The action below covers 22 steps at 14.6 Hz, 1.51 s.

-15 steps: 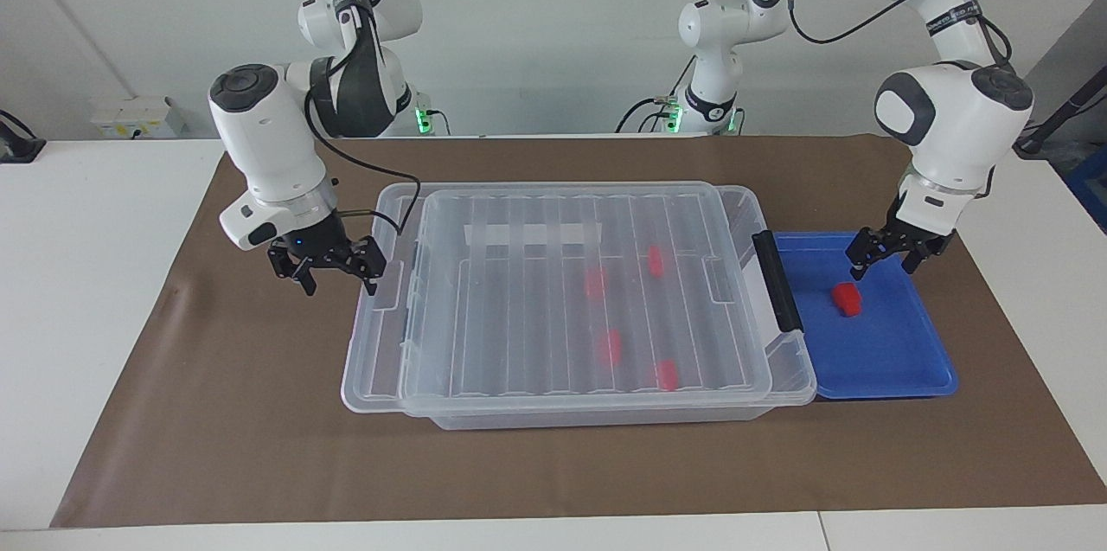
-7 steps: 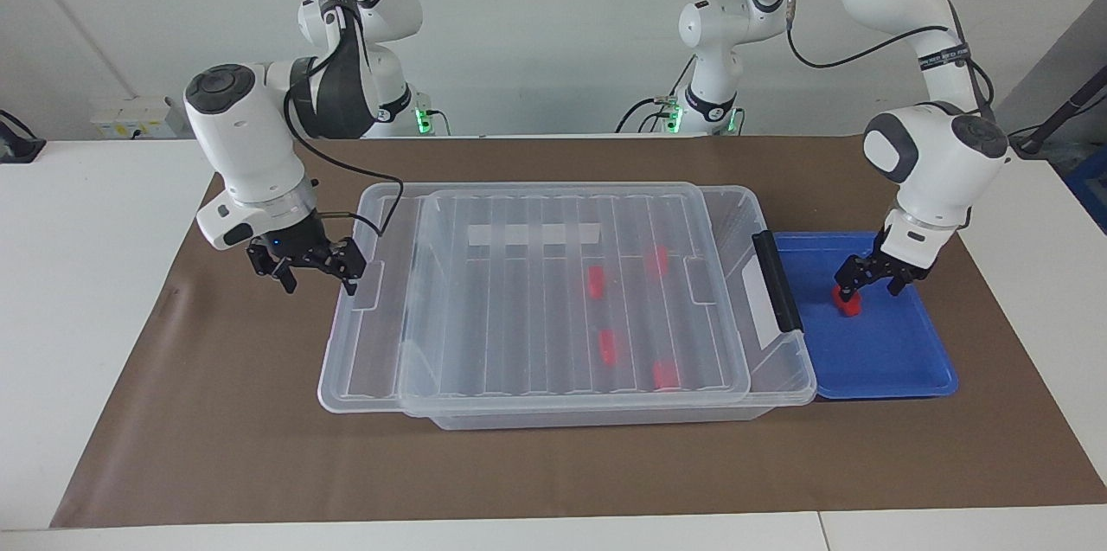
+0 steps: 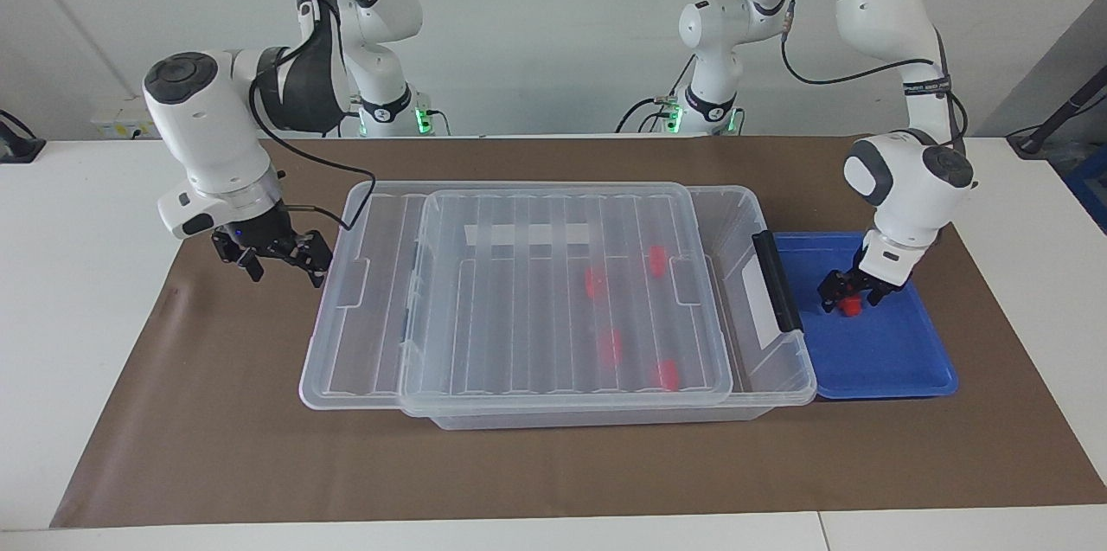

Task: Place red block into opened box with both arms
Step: 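Slide the lid open with the right gripper while the left gripper lifts, then carry the red block over the open box with the left gripper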

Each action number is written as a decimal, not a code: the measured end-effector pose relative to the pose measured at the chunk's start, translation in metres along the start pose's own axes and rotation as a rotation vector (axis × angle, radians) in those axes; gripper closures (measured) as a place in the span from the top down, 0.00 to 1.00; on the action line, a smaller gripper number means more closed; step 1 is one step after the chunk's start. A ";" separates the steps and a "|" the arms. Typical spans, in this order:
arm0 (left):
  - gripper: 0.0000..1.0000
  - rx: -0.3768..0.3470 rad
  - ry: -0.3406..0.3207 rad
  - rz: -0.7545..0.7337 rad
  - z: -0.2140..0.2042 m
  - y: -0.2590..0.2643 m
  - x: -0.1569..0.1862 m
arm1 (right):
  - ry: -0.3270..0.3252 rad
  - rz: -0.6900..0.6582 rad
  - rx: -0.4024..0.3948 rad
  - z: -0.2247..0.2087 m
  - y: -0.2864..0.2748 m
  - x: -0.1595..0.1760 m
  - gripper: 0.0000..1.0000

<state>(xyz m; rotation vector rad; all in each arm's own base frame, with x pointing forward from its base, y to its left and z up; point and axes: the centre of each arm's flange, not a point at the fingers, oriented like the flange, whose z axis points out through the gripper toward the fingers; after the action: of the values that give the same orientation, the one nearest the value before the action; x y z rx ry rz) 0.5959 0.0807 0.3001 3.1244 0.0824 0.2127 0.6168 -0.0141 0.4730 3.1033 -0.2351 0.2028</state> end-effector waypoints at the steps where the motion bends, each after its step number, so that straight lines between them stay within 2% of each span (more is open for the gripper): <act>1: 0.93 -0.001 0.000 0.002 0.000 0.001 0.000 | 0.000 0.002 -0.001 0.000 0.002 0.000 1.00; 4: 0.52 0.023 -0.006 0.035 0.001 0.001 -0.001 | 0.008 -0.014 0.004 -0.004 -0.007 0.001 1.00; 6: 0.34 0.032 -0.011 0.050 0.000 0.002 -0.001 | 0.016 -0.036 0.009 -0.007 -0.021 0.000 1.00; 9: 0.34 0.034 -0.048 0.056 -0.005 0.003 0.001 | 0.023 -0.059 0.013 -0.005 -0.036 -0.001 1.00; 11: 0.34 0.032 -0.085 0.063 -0.025 0.008 0.014 | 0.030 -0.059 0.012 0.001 -0.036 0.001 1.00; 18: 0.34 0.029 -0.172 0.057 -0.158 0.040 0.054 | 0.018 -0.055 0.004 0.015 -0.032 0.001 1.00; 22: 0.34 0.018 -0.198 -0.069 -0.202 0.106 0.055 | 0.023 -0.072 -0.036 0.016 -0.026 0.002 1.00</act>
<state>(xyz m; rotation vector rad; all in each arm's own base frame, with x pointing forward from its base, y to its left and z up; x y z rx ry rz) 0.6288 -0.0216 0.5089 3.1331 0.1906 -0.0984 0.6251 0.0111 0.4575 3.0655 -0.1248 0.2292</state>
